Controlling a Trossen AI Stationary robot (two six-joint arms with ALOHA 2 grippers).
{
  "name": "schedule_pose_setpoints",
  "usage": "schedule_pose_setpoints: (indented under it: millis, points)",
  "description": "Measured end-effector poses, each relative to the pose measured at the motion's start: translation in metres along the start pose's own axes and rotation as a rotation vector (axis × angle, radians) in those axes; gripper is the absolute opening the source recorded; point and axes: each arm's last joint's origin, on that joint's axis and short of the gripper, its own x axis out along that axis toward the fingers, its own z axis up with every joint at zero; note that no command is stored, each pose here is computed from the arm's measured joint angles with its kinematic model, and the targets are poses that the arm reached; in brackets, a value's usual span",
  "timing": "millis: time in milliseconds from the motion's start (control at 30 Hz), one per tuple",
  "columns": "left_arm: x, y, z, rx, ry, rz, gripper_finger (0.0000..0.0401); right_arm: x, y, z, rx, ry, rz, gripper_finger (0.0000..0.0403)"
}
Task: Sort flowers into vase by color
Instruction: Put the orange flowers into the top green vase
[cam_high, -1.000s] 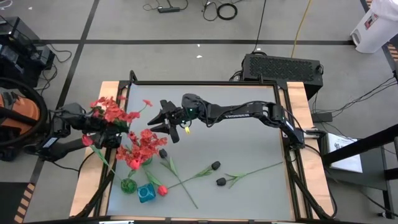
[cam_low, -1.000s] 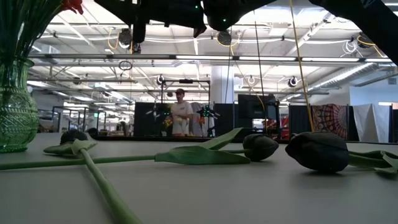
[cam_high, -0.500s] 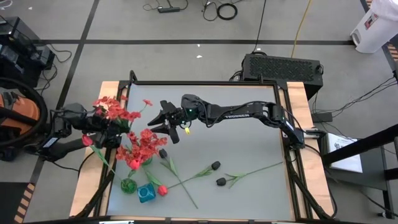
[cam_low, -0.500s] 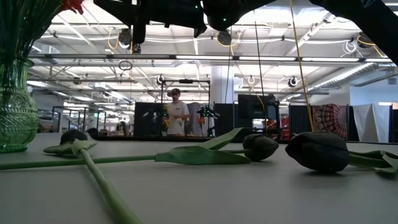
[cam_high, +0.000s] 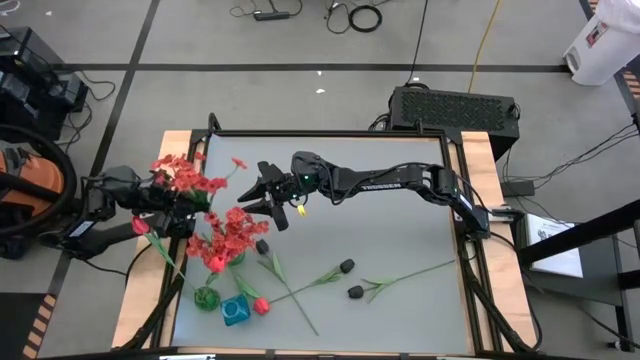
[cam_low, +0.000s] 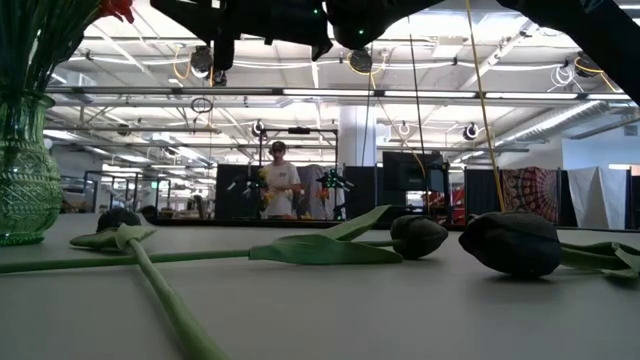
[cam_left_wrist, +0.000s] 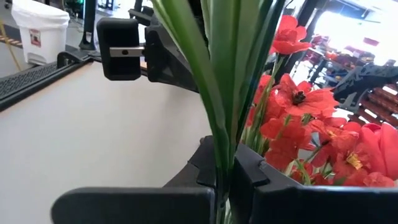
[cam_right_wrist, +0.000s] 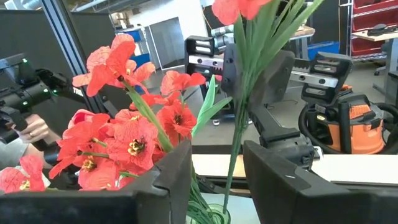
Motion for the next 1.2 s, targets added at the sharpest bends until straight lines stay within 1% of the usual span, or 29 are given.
schedule_pose_setpoints:
  millis: [267,367,567,767,933,1033,1200]
  points:
    - [0.017,0.01,-0.011,-0.018,0.01,-0.032,0.0014,0.0,0.0,-0.001,-0.006,0.005,-0.001,0.0137]
    - [0.017,0.01,-0.011,-0.011,0.011,-0.039,0.0014,0.0,0.0,-0.001,-0.011,0.006,-0.001,0.0137]
    - [0.017,0.008,-0.015,-0.026,0.067,-0.118,0.0014,0.0,0.0,-0.001,-0.019,0.006,-0.001,0.0137]
    - [0.016,0.008,-0.021,-0.023,0.123,-0.147,0.0014,0.0,0.0,-0.001,-0.03,0.006,-0.001,0.0137]
    - [0.016,0.007,-0.021,-0.008,0.129,-0.178,0.0014,0.0,0.0,-0.001,-0.03,0.006,-0.001,0.0137]
    - [0.016,0.007,-0.021,-0.004,0.135,-0.207,0.0023,0.0,0.0,-0.001,-0.03,0.006,-0.001,0.0137]
    - [0.016,0.007,-0.022,-0.007,0.141,-0.211,0.0055,0.0,0.0,-0.001,-0.03,0.007,-0.001,0.0137]
